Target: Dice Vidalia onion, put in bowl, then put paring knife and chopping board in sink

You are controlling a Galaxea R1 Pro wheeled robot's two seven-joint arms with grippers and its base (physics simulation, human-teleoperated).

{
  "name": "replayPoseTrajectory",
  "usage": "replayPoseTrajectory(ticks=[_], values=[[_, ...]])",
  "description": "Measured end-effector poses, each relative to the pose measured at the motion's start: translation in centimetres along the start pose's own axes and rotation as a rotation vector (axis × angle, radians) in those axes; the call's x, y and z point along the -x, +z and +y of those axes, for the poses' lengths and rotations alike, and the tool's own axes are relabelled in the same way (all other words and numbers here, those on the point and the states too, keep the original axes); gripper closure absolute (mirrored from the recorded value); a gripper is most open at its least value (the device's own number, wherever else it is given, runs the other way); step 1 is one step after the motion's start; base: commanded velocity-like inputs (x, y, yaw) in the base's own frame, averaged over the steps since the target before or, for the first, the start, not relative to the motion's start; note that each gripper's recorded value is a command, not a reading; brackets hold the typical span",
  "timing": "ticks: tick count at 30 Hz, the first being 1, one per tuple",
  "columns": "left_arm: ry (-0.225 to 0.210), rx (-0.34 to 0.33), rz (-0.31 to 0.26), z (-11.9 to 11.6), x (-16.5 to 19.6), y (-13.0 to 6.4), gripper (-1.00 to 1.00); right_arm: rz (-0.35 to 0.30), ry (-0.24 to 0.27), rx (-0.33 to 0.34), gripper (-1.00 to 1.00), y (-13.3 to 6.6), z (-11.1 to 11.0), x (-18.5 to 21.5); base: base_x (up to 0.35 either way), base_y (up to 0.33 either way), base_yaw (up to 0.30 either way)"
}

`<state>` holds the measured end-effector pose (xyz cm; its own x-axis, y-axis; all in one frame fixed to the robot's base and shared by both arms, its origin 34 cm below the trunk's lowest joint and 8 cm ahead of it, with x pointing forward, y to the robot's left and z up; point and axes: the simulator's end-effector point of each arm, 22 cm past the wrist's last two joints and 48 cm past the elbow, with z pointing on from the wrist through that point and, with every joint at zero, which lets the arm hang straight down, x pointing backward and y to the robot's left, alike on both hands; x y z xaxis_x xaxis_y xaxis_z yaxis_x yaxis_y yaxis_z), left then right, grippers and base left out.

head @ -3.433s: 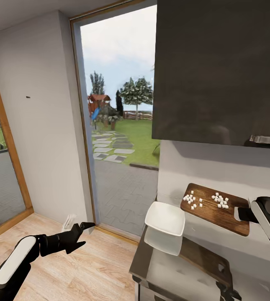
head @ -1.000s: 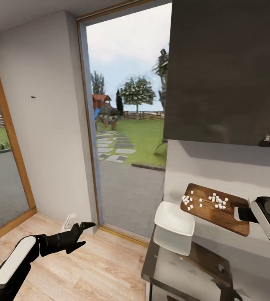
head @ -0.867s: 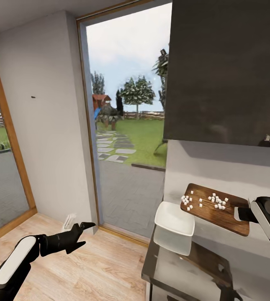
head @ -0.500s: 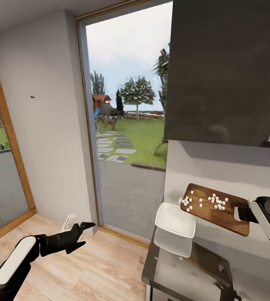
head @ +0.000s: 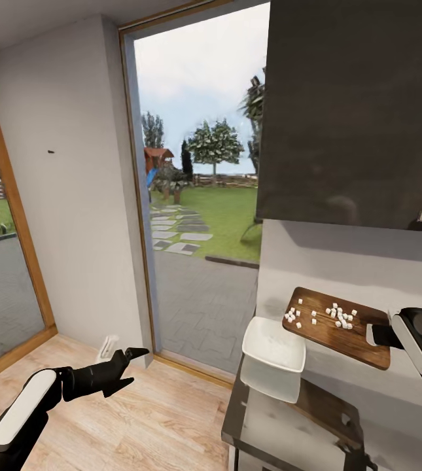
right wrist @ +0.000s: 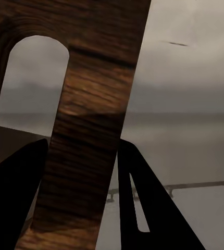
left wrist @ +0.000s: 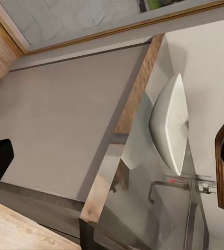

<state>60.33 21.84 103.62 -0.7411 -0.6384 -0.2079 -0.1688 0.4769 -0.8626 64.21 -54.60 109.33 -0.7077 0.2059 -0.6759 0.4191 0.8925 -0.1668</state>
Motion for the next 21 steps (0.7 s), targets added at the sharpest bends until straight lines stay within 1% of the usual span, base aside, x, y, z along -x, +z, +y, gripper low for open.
replayPoseTrajectory(ticks=[4,8,10,21], values=[[0.000,0.000,0.000,0.0,0.0,0.0,-1.00,-0.001,-0.003,-0.007,1.00,0.0,-0.2,0.0,0.000,0.000,0.000],[0.000,0.000,0.000,0.0,0.0,0.0,-1.00,-0.008,-0.028,-0.058,1.00,0.0,-1.2,0.2,0.000,0.000,0.000],[0.000,0.000,0.000,0.0,0.0,0.0,-1.00,-0.010,-0.035,-0.070,1.00,-0.1,-1.5,0.2,0.000,0.000,0.000],[0.000,0.000,0.000,0.0,0.0,0.0,-1.00,-0.011,-0.040,-0.081,1.00,-0.1,-1.7,0.3,0.000,0.000,0.000]])
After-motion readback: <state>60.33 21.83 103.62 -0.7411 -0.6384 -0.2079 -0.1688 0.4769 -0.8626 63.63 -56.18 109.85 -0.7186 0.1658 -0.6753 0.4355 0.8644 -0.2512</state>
